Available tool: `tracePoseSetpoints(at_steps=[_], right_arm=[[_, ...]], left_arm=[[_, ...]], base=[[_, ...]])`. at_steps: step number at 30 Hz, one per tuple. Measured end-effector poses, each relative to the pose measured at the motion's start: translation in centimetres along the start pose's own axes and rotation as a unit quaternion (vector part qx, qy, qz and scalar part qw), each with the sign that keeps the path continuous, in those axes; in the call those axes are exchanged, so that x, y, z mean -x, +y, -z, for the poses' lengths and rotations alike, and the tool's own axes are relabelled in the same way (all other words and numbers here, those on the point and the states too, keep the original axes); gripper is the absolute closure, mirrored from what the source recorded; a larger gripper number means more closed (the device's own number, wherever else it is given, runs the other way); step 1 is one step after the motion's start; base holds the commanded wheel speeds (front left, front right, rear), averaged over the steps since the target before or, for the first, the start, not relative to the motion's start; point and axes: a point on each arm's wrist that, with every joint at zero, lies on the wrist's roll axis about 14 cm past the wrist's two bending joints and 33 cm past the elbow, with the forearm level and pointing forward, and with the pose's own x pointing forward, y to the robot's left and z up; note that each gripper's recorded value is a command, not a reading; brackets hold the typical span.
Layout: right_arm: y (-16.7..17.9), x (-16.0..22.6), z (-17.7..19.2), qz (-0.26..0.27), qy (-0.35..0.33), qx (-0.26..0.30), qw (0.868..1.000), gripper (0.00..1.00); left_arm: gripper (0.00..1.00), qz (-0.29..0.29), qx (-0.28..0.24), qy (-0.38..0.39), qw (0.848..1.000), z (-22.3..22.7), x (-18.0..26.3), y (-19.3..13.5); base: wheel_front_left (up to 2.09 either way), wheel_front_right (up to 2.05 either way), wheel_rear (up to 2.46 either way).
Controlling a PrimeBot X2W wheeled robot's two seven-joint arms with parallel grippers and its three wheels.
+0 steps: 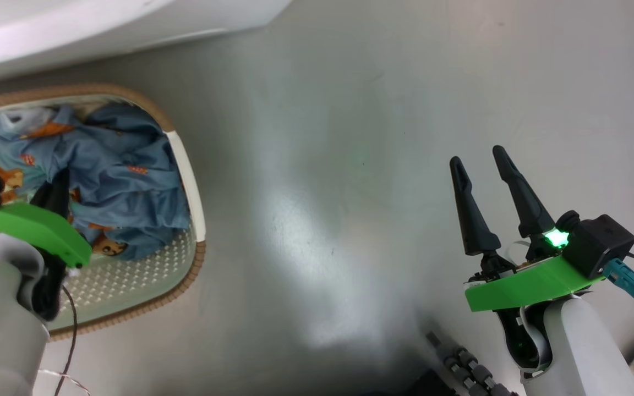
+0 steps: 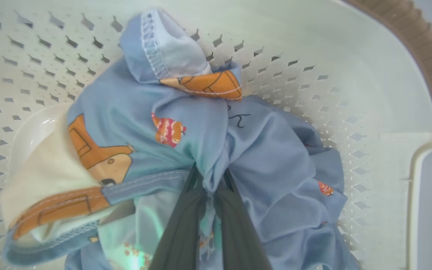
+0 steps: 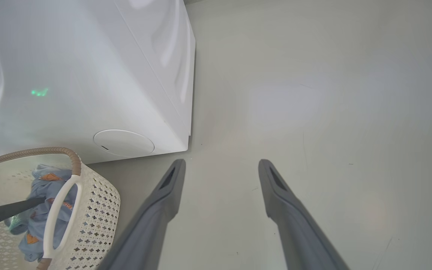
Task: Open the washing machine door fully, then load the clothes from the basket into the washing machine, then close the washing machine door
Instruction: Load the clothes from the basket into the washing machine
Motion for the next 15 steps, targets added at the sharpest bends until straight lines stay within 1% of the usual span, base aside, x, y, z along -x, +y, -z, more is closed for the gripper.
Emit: tracePoseSetpoints(at_steps=[6, 9, 15], right_arm=[[0.7, 0.2, -2.1, -0.009, -0.026, 0.001, 1.0, 0.0], [1.2, 0.3, -3.3, -0.016, -0.04, 0.001, 0.999, 0.0], [2.6, 0.7, -5.8, -0.033, -0.071, 0.011, 0.997, 0.0]], left_arm=[[1.0, 0.003, -0.006, -0.037, 0.999, -1.0, 2.5, -0.7], [1.0, 0.008, 0.006, -0.056, 0.998, -1.4, 3.9, -1.5], [1.0, 0.02, 0.002, -0.103, 0.995, -3.8, 6.9, -2.7]], base=[[0.0, 0.0, 0.0], [0.0, 0.0, 0.0], [0.0, 0.0, 0.0]])
